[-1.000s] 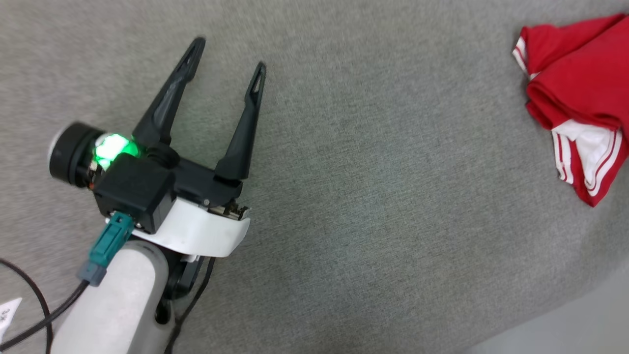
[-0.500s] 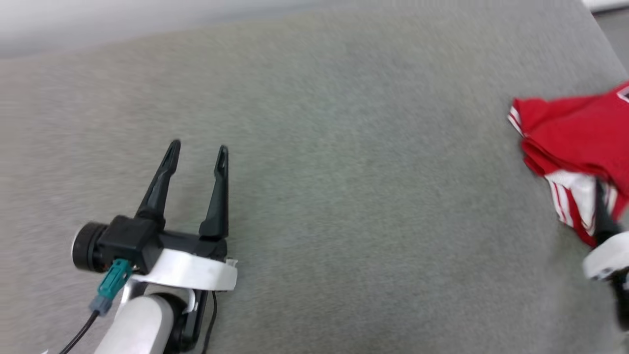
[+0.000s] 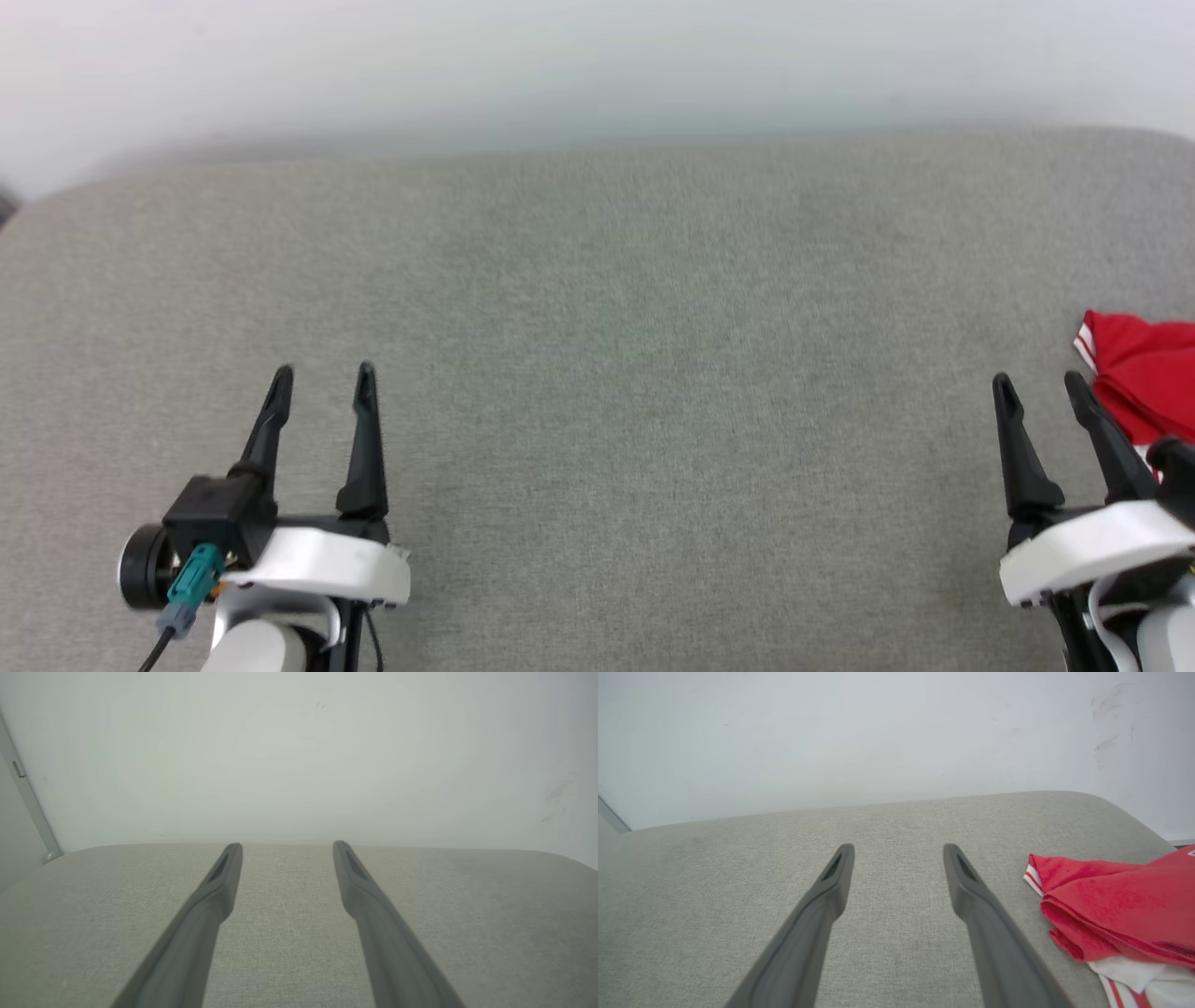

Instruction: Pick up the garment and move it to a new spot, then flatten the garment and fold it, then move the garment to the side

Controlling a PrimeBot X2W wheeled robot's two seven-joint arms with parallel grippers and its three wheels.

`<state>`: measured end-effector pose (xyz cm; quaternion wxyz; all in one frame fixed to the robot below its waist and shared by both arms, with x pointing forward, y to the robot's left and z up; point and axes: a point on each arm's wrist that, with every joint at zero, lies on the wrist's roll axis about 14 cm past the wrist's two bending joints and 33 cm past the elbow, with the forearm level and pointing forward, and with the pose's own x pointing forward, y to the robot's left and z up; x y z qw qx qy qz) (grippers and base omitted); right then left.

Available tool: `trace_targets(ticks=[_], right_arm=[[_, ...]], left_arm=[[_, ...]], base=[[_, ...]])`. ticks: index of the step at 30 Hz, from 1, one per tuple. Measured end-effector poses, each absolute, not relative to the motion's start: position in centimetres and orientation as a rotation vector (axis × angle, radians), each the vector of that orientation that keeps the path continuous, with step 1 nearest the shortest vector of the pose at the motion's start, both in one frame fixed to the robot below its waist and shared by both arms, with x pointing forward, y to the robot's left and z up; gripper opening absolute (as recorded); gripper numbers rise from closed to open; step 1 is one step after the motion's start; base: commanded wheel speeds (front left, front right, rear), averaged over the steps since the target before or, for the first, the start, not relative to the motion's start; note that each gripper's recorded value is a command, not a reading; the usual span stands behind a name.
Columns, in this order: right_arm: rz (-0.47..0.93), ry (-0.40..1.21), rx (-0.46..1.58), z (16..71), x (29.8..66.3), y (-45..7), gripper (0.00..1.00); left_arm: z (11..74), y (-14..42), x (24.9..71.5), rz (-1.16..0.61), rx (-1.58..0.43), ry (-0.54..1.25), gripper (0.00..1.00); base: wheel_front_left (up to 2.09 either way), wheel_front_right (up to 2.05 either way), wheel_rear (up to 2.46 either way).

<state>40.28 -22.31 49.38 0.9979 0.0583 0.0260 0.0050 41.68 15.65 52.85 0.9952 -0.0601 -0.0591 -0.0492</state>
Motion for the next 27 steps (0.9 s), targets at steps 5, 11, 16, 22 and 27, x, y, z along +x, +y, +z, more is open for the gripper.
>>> trace_targets(ticks=[5, 11, 16, 22, 27], right_arm=[[0.034, 0.007, 0.093, 51.6, 37.9, -21.4, 1.00], [0.058, -0.032, 0.071, 53.6, 35.5, -20.2, 1.00], [0.067, -0.052, 0.072, 54.5, 34.5, -19.7, 1.00], [0.075, -0.046, 0.074, 54.5, 34.7, -19.4, 1.00], [0.079, -0.042, 0.075, 54.3, 34.9, -19.2, 1.00]], left_arm=[[53.0, 17.0, 39.6, -0.071, -0.103, -0.119, 1.00], [52.3, 16.5, 37.8, -0.092, -0.093, -0.095, 1.00], [51.7, 16.4, 37.0, -0.096, -0.091, -0.075, 1.00], [51.1, 16.4, 37.1, -0.092, -0.098, -0.058, 1.00], [51.2, 16.7, 37.3, -0.084, -0.102, -0.061, 1.00]], base=[[0.00, 0.00, 0.00], [0.00, 0.00, 0.00], [0.00, 0.00, 0.00], [0.00, 0.00, 0.00], [0.00, 0.00, 0.00]])
